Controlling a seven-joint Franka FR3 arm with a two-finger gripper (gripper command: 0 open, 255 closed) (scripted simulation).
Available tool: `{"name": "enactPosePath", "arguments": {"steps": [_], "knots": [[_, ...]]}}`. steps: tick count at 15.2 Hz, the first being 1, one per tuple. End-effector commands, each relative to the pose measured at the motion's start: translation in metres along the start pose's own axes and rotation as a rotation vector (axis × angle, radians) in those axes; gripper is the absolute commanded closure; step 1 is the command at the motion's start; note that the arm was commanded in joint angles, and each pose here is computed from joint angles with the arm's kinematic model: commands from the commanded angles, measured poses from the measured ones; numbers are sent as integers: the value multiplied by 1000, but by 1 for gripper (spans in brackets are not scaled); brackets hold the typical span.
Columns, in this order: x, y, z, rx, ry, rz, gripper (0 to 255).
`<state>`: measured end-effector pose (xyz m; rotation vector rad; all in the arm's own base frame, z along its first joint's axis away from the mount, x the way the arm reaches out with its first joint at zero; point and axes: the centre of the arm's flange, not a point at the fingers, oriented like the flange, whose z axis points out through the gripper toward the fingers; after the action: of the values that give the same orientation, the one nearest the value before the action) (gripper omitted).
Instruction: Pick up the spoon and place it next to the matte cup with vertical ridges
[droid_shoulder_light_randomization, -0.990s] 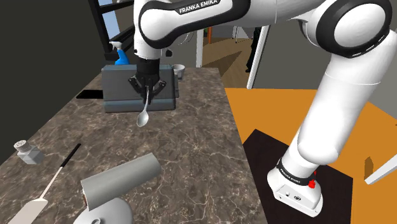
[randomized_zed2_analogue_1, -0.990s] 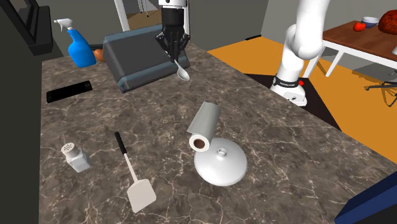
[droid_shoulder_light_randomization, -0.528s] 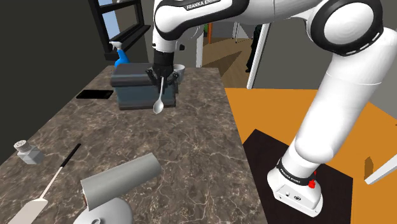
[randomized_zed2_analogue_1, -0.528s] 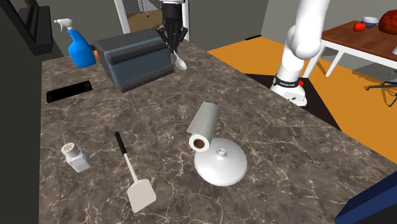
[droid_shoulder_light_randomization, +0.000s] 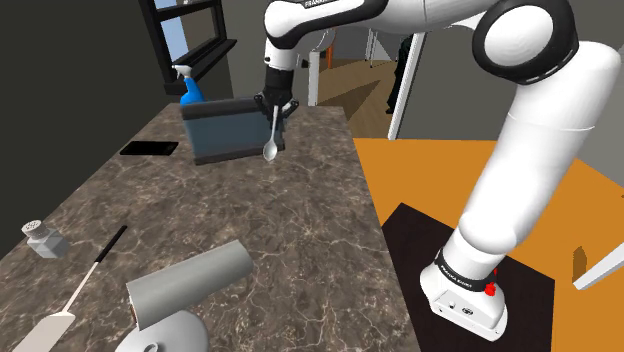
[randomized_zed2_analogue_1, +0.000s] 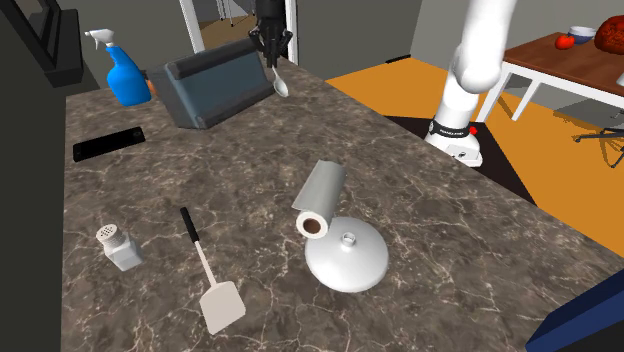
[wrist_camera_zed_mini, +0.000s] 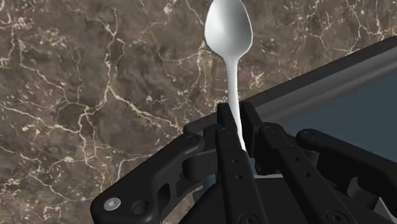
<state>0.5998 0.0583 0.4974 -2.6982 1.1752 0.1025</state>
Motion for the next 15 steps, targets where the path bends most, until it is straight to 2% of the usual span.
{"name": "enactPosePath", "arguments": {"steps": [1,15], "knots": [[24,12,-4,-1,-1,0,255],[186,95,-41,-1,-1,0,255]]}}
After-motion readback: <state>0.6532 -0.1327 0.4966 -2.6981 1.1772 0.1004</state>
